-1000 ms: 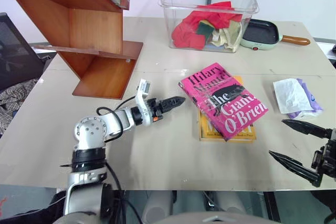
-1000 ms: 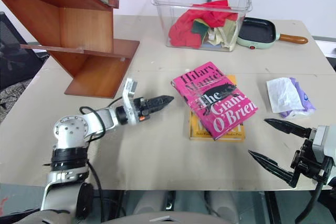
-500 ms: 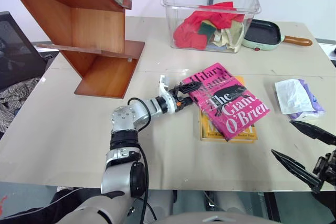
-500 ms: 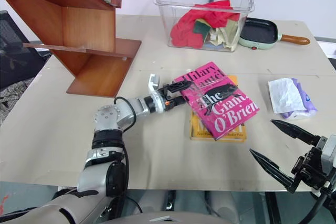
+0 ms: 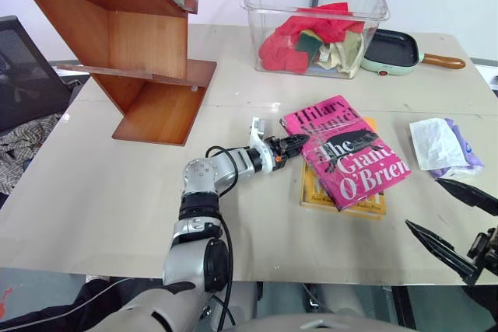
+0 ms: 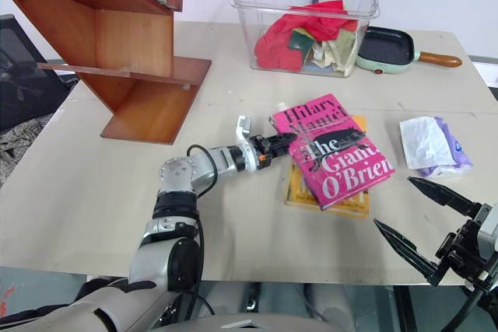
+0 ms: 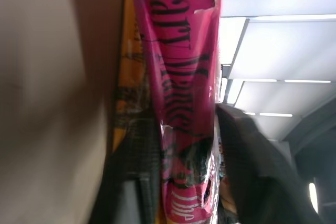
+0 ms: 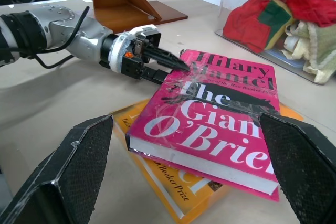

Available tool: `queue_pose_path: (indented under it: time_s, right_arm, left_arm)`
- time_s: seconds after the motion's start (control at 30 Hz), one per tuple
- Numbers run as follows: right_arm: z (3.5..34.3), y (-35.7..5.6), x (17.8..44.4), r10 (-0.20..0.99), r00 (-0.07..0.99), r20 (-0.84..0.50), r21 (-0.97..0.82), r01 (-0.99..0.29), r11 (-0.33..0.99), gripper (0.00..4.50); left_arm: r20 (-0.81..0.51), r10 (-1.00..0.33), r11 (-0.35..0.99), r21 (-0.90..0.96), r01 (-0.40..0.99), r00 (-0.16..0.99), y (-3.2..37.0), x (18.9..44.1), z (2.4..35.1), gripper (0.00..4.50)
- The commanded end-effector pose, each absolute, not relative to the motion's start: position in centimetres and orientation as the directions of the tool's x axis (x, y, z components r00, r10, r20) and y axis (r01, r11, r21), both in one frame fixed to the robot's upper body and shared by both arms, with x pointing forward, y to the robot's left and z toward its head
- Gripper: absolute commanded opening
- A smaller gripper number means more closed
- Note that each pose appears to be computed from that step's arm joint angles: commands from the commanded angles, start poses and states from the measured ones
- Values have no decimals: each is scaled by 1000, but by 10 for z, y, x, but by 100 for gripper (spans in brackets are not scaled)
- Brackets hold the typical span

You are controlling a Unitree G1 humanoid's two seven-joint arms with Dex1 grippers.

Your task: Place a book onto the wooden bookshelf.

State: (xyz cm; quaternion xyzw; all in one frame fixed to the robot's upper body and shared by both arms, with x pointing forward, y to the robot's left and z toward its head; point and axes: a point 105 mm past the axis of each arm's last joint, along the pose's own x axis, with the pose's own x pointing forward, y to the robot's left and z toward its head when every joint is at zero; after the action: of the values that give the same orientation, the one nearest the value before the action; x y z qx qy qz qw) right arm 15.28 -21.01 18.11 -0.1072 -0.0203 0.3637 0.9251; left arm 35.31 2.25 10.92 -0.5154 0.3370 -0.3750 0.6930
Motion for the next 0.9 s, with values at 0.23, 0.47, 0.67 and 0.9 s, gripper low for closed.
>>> queue_pose_path:
  time_s: [0.23,0.47,0.67,0.9]
  right_arm:
    - [188,-202,160,695,719,-11,-238,-677,696,450]
    - [190,-196,177,723,689,48,-233,-696,679,450]
    - [196,-192,196,756,646,103,-233,-723,650,450]
    - [201,-188,217,787,599,146,-248,-748,615,450]
  left_arm:
    - [58,-829,204,-895,398,557,63,353,157,2]
    - [119,-791,425,-599,679,600,97,344,222,2]
    - [92,-789,614,157,774,607,109,327,277,2]
    - [50,-829,356,816,455,557,108,300,329,2]
